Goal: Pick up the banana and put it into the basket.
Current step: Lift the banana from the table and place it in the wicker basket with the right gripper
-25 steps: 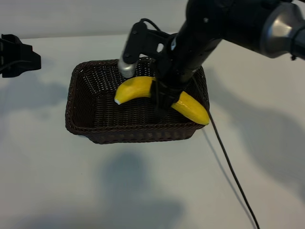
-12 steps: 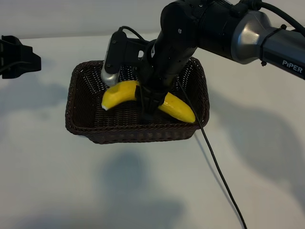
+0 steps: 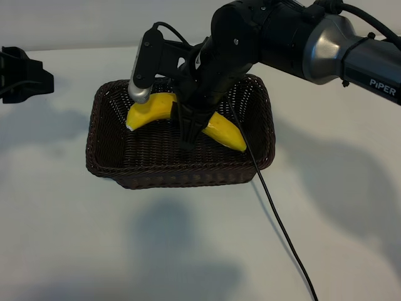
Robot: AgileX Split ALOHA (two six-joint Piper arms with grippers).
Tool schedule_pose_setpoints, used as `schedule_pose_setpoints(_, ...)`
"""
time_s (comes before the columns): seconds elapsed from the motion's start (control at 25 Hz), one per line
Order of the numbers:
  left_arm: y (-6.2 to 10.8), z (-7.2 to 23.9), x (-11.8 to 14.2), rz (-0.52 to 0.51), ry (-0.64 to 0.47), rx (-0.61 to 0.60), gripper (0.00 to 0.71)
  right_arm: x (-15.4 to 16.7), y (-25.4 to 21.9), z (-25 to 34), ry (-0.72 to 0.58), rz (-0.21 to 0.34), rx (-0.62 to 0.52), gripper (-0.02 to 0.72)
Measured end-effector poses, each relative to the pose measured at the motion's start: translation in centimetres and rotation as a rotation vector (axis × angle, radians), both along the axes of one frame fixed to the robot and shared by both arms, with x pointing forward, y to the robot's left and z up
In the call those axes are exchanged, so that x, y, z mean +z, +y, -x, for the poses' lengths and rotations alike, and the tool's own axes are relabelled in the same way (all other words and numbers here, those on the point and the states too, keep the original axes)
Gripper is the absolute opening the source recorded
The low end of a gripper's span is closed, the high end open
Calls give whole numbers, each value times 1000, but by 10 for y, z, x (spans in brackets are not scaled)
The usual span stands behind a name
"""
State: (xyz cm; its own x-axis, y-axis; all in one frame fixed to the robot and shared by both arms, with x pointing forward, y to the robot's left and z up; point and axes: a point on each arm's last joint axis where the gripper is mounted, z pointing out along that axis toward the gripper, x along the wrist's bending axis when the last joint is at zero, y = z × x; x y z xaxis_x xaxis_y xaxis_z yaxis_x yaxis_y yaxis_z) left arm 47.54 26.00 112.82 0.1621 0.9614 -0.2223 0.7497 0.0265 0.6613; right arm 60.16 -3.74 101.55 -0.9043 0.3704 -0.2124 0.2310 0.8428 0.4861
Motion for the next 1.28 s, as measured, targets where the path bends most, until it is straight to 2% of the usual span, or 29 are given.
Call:
schedule_pose_setpoints(0.76,0,0,0,0,0,0,563,-41,6,-8,51,59,34,399)
schedule_pose_setpoints(1.28,0,0,0,-1,-1,0,563,-68,12,-8,109,79,38,399)
